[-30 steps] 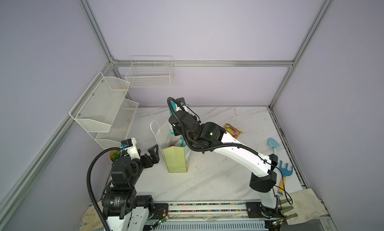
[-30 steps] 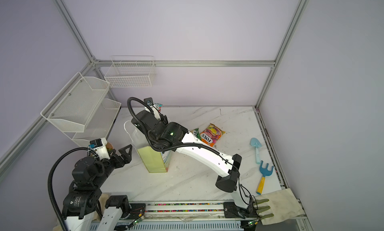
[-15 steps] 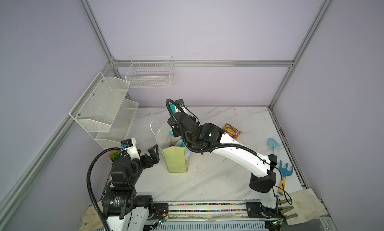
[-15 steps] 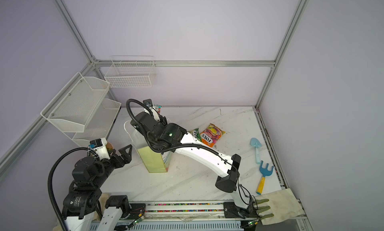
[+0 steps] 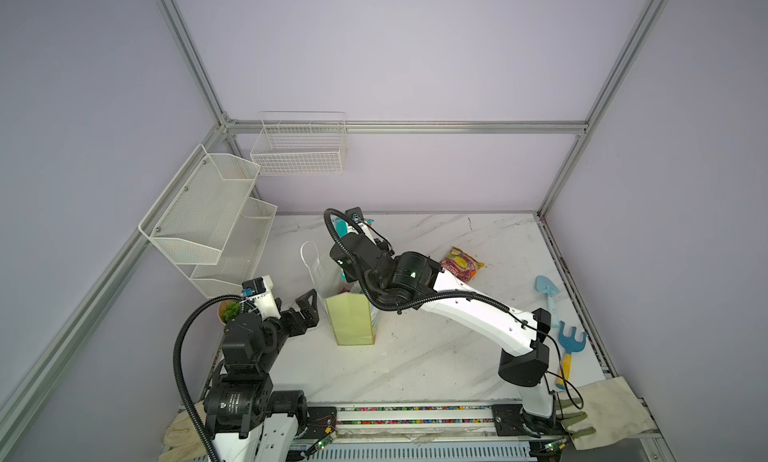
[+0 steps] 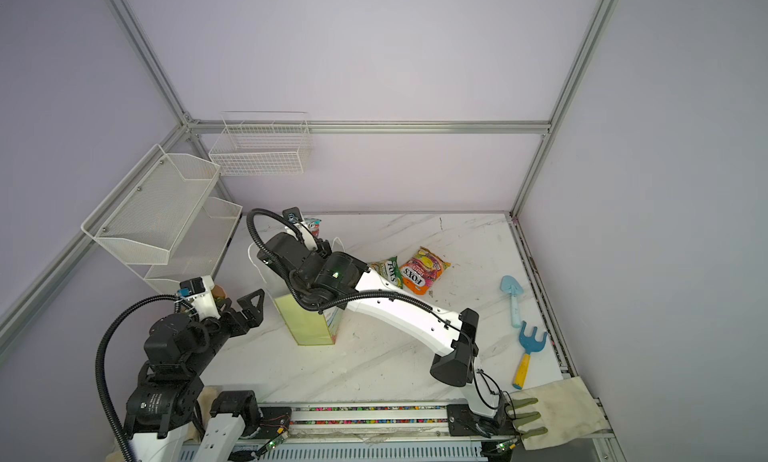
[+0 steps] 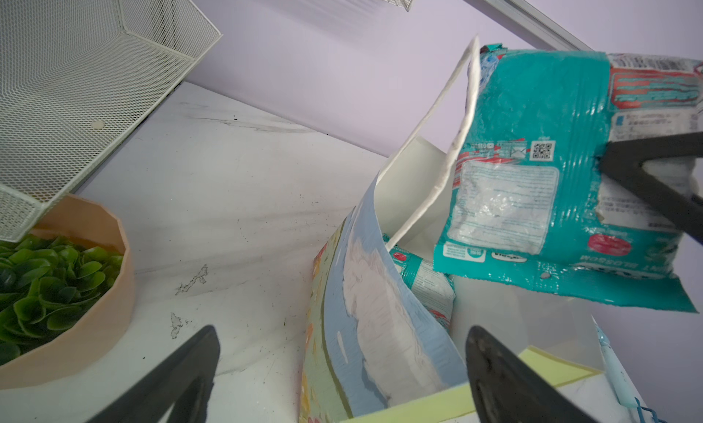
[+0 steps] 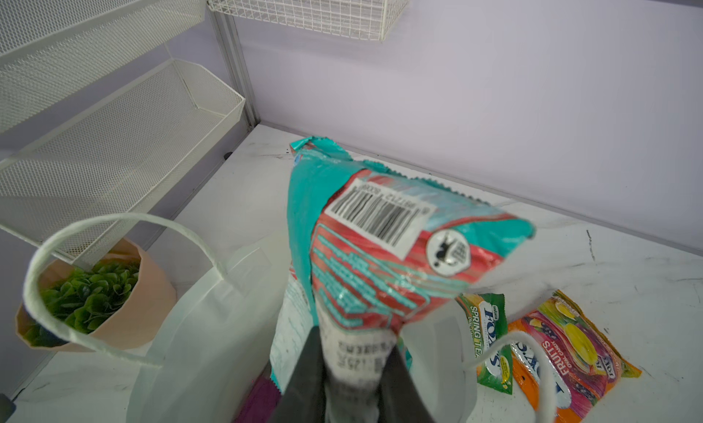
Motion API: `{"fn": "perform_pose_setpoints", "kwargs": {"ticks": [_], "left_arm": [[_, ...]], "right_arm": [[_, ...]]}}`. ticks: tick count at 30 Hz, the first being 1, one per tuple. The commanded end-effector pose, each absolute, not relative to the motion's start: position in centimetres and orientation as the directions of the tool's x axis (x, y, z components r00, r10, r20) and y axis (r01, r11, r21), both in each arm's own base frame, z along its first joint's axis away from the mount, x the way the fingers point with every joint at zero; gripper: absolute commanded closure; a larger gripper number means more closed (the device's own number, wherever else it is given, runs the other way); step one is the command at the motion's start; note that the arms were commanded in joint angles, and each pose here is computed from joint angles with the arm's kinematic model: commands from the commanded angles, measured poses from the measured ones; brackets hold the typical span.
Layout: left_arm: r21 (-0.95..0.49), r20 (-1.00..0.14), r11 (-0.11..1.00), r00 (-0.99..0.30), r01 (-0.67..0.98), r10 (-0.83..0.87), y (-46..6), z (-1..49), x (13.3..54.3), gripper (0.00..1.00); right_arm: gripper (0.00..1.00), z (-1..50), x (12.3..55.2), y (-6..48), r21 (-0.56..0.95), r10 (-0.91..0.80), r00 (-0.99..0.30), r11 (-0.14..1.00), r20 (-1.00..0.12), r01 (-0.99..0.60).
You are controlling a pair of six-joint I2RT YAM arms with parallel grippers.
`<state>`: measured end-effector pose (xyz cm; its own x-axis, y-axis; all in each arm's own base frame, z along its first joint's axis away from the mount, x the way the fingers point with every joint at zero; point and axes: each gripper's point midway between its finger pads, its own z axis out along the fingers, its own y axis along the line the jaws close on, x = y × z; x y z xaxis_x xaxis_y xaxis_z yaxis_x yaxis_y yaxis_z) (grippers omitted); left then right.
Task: Place the snacks into the paper bag
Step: Place the snack in the paper bag.
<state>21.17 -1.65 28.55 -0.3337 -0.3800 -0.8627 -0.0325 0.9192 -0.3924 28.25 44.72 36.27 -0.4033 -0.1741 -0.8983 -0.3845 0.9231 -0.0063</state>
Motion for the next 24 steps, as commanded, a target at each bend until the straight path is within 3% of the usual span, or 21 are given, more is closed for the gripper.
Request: {"fn": "perform_pose_setpoints", "kwargs": {"ticks": [1,19,24], "left_arm": [[-0.392,-0.863,0.920,-0.334,-0.029,-0.378,-1.72,27.72,21.60,0.00],[-0.392,-0.863,0.919,-0.335,-0.030,-0.379,-1.71,27.70,21.63,0.00],[-0.392,-0.863,0.920,-0.335,-0.030,-0.378,-1.72,27.67,21.61,0.00]], "right_arm": [[1.00,37.94,27.63,43.33,0.001,-0.146,-0.387,0.934,-0.910,-0.356],[0.95,38.32,26.92,42.86,-0.021,-0.162,-0.376,0.935,-0.912,-0.353],[0.78,38.47,26.84,42.70,-0.022,-0.161,-0.374,0.936,-0.913,-0.351]]}}
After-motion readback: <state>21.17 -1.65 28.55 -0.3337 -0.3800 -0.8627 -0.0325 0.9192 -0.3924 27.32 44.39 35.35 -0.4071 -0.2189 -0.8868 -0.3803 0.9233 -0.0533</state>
